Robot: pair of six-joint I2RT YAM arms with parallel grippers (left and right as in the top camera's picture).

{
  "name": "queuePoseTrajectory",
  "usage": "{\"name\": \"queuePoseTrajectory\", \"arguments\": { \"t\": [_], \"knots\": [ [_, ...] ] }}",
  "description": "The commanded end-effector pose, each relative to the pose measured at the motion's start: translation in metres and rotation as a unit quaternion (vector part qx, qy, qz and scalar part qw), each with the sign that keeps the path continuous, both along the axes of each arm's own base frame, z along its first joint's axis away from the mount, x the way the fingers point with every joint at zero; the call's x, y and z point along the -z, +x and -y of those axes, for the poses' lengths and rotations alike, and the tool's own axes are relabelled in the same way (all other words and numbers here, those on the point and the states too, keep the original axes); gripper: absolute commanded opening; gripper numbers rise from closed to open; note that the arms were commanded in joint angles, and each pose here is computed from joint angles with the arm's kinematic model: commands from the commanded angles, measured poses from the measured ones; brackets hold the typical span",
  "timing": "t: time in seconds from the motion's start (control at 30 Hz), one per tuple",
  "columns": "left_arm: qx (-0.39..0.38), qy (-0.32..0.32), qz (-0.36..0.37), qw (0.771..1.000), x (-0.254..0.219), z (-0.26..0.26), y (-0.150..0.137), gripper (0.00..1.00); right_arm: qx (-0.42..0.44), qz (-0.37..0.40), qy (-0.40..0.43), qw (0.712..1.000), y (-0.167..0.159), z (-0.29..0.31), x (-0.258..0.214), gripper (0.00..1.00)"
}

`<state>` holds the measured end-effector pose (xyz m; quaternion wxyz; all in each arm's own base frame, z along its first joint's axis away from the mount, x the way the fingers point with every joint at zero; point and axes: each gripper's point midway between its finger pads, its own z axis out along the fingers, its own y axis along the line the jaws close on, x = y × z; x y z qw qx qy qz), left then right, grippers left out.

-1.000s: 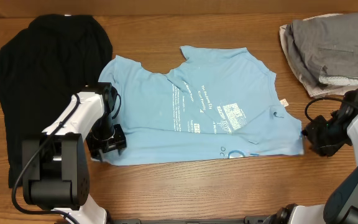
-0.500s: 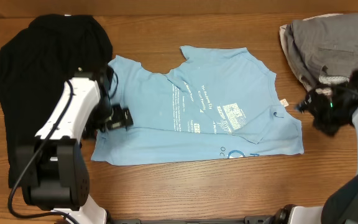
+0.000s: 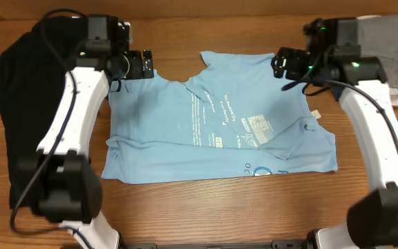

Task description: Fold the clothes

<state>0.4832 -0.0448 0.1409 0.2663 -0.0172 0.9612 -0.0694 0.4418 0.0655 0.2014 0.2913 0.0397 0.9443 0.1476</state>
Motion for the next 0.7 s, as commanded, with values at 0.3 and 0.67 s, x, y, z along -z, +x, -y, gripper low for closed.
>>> {"name": "queuePoseTrajectory", "arguments": {
  "t": [0.3, 0.67],
  "knots": [
    [0.008, 0.066, -0.044, 0.997, 0.098, -0.021, 0.028, 1.0, -0.007, -0.006, -0.016, 1.0, 0.015, -0.006, 0.018, 0.9],
    [0.025, 0.049, 0.011, 0.998, 0.144, -0.02, 0.069, 1.0, -0.005, -0.017, -0.005, 1.0, 0.01, -0.011, 0.02, 0.88]
  ]
}}
